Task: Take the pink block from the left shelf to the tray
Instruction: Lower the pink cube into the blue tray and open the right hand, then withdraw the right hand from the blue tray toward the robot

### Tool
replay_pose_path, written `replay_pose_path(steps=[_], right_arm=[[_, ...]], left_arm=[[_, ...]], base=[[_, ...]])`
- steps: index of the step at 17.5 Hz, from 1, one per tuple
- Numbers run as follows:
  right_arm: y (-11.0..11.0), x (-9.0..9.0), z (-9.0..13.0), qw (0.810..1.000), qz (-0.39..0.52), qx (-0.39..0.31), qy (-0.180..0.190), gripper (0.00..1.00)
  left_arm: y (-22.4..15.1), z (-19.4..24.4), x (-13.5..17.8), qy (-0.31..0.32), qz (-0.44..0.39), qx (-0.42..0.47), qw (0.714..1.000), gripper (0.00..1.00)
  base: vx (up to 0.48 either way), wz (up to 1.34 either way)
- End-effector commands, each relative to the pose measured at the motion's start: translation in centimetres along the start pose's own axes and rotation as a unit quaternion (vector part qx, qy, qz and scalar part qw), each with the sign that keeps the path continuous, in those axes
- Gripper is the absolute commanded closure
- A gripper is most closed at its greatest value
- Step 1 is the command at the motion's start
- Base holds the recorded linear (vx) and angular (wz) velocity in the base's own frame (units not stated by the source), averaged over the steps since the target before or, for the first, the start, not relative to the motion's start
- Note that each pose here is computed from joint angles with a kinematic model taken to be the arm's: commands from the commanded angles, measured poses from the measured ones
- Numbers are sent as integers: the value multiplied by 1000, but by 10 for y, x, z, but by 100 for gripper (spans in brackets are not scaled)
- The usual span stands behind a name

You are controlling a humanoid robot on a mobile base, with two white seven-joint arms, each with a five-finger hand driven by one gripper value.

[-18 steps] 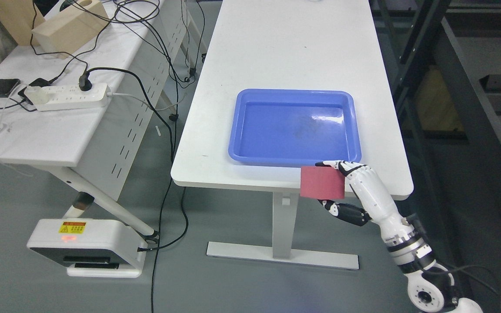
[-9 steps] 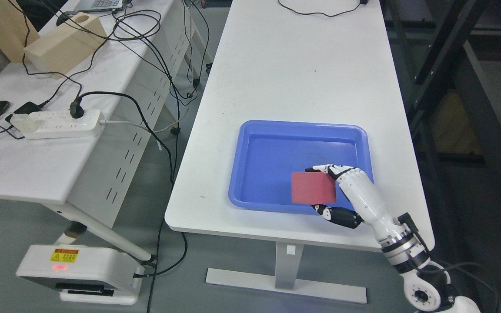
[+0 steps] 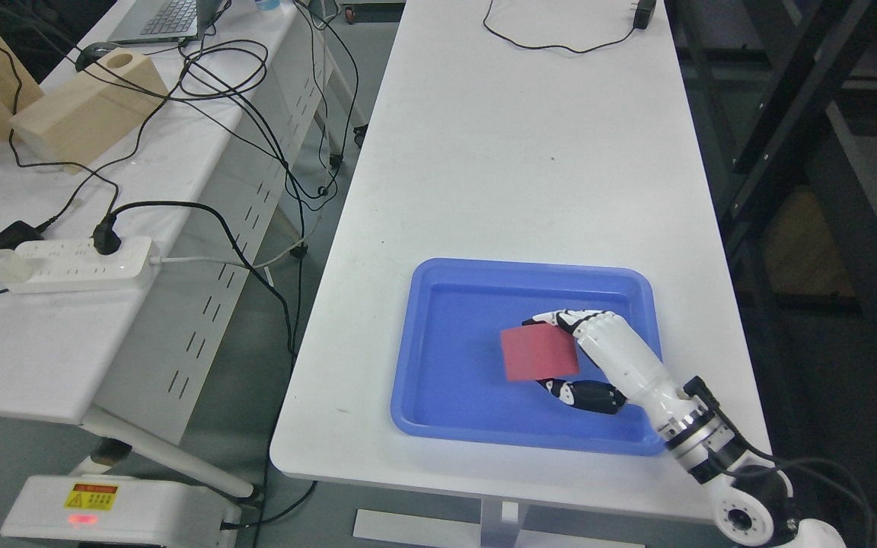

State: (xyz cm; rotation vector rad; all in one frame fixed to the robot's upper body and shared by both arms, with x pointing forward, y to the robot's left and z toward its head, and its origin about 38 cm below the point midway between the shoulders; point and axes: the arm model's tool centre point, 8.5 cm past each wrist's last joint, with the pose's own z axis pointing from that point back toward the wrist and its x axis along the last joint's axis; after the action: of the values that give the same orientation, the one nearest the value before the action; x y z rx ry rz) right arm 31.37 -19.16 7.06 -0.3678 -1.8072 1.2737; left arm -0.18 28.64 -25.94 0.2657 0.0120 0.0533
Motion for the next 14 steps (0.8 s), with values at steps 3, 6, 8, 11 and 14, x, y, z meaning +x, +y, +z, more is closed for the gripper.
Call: replay_pose_path(steps=[3,6,8,11,14], right_arm=[[-1,-20,21,999,17,33,39,38],[2,-20,27,999,-1,29,42,28],[-3,-23,29,999,-17,14,43,21],[-20,-33,37,997,-52,-23,51,9],[-28,-40,43,996,-66,-19,53,7]], left_arm=[[9,-1,25,-23,4,7,1000,0],[9,-1,25,-23,4,7,1000,0],[9,-1,25,-23,4,7,1000,0],[9,-1,25,-23,4,7,1000,0],[9,-1,25,-23,4,7,1000,0]], base=[[92,-2],[57,-1],[39,0],[22,0],[0,0]])
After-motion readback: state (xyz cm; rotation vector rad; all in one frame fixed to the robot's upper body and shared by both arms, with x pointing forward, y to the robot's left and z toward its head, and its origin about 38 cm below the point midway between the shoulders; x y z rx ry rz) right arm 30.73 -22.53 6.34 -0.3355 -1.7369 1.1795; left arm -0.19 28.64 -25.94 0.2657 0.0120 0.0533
